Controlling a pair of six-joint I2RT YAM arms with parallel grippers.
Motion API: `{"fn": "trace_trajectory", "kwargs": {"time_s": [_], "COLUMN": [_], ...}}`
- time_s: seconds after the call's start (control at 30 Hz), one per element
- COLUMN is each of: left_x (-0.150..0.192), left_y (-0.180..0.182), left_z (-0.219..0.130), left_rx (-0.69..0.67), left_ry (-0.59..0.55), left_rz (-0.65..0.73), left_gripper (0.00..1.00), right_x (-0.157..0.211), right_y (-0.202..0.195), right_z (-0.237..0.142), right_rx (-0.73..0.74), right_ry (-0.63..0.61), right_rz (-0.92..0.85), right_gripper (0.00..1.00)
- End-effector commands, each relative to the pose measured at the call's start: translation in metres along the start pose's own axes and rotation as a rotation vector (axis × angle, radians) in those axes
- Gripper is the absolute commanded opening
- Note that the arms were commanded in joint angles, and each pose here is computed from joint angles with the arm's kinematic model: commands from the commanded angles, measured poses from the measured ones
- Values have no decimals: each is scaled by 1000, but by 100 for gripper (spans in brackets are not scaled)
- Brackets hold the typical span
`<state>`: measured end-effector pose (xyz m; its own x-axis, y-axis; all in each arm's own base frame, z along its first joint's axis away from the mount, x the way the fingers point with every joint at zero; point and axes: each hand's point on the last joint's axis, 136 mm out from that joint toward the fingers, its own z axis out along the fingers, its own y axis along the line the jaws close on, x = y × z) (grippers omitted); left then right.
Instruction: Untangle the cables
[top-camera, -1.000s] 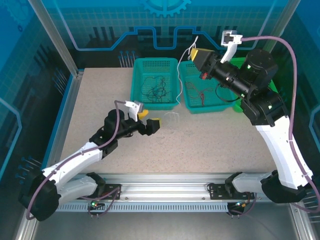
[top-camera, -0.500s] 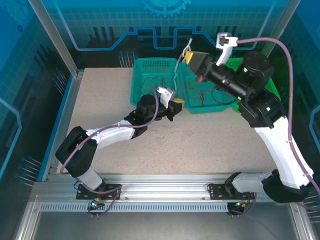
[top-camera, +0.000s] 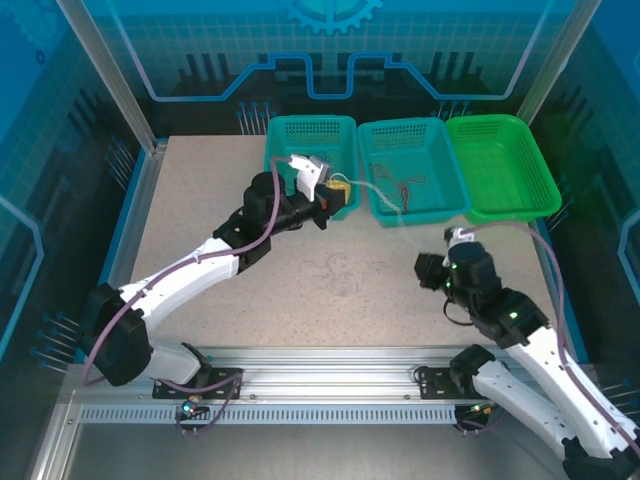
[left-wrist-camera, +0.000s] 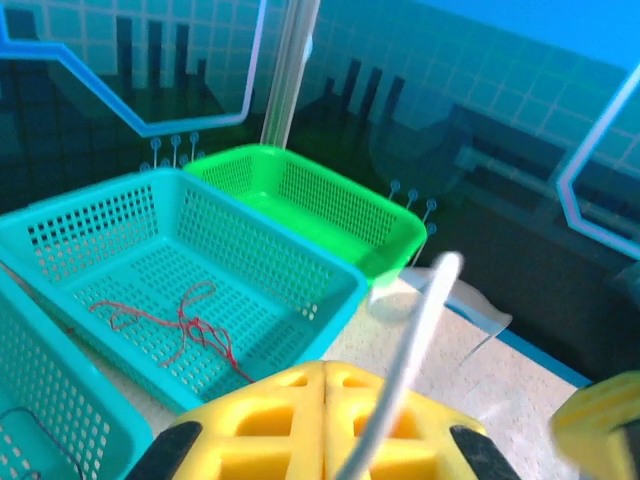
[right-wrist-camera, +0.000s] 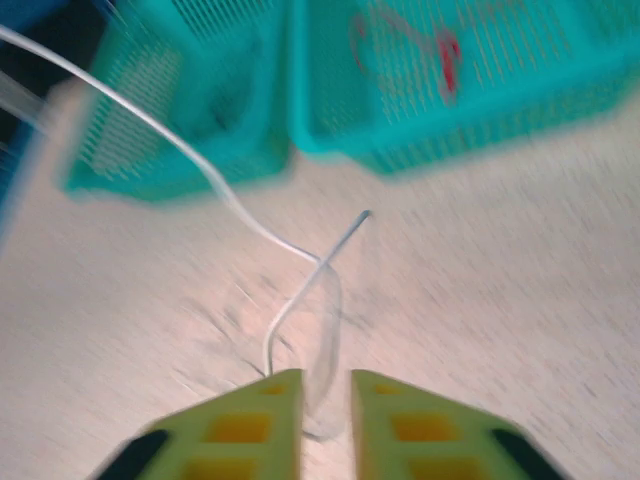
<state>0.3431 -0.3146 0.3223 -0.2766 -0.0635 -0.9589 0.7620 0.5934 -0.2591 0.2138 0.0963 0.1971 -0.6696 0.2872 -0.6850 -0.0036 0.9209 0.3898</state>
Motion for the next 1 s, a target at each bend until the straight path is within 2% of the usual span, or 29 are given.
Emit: {"fn": "trace_trajectory", "kwargs": {"time_s": [0.0, 0.1, 0.23, 0.37, 0.47, 0.57, 0.7, 0.83, 0.97], "left_x": [30, 37, 40, 36, 32, 26, 18, 11, 5], "left_y": [-11, -21, -41, -66, -78, -88, -104, -125, -140], "left_z": [6, 6, 5, -3, -10, -15, -21, -24, -26], "left_rx": [54, 108, 202, 307, 366, 394, 447, 519, 567], "left_ry": [127, 145, 157, 149, 159, 167, 158, 152, 143], "left_rz": [42, 51, 60, 91, 88, 87, 93, 100, 110], "left_gripper": [0, 0, 0, 0, 0, 0, 0, 0, 0], "right_x": [-20, -37, -49, -60, -72, -67, -57, -46, -52], "right_y": [23, 52, 99, 112, 114, 123, 126, 131, 138], "right_z": [-25, -42, -47, -28, -13, -2, 7, 20, 24], "right_rx": [-132, -255, -440, -438, -407, -474, -588, -702, -736], "right_ry": [-81, -126, -133, -170, -276, -387, -443, -399, -455], "right_rz": [-48, -182, -347, -493, -627, -726, -726, -689, -671], "right_gripper": [43, 58, 67, 74, 78, 82, 92, 93, 93]}}
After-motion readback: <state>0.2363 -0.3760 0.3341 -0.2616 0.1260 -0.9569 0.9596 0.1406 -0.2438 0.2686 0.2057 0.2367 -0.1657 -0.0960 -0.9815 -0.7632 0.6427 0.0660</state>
